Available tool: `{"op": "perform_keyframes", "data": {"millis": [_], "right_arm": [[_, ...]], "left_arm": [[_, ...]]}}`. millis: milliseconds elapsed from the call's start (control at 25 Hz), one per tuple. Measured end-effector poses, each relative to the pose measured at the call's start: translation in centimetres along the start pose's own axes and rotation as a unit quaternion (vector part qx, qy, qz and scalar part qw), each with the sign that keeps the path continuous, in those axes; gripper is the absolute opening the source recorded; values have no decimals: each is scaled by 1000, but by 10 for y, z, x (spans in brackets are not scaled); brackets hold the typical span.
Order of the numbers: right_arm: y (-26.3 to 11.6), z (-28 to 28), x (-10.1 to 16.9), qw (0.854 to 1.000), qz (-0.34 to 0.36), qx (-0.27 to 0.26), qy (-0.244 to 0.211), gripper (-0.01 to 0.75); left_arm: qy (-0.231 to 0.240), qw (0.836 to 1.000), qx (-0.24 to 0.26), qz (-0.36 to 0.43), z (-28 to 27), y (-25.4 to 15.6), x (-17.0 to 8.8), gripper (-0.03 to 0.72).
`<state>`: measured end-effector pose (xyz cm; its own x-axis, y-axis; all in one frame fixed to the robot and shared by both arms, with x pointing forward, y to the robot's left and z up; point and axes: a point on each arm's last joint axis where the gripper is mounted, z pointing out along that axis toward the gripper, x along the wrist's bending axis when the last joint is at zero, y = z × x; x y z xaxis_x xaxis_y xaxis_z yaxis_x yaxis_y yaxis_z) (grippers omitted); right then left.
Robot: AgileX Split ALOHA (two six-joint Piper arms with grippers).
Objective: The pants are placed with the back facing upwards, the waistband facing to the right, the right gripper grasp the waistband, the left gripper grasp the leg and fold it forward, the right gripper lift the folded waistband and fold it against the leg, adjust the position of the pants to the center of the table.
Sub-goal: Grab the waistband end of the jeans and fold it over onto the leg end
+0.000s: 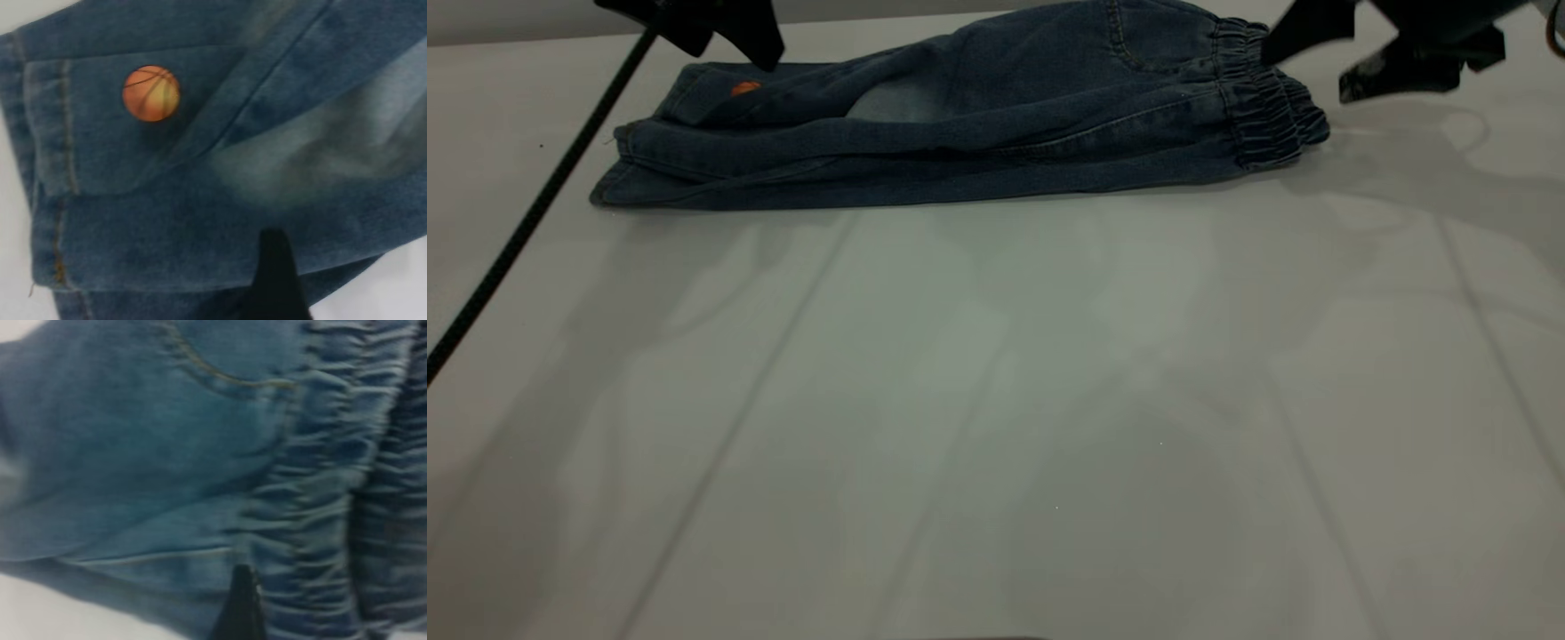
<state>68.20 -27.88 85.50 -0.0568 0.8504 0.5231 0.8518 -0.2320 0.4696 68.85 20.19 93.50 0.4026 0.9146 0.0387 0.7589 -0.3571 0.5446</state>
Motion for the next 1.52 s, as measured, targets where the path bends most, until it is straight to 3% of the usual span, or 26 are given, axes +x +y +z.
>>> {"op": "perform_keyframes", "data": {"millis": [400,640,1000,1280,1520], "right_arm": [[12,27,-15,997,-77,-11,-2,573],[5,40,-20,997,-70,3,20,573],[-3,42,-10,994,-55,27,94,573],[-4,42,-6,992,-45,29,116,554],[-4,42,-6,992,-45,30,118,496]], "left_arm": [[-14,1000,13,-8,18,-7,-10,503],[-18,999,16,-23,38,-12,-11,503],[-33,999,34,-12,78,-21,-33,504],[-43,998,34,12,95,-16,-53,504],[-50,998,30,25,97,-13,-68,505]]}}
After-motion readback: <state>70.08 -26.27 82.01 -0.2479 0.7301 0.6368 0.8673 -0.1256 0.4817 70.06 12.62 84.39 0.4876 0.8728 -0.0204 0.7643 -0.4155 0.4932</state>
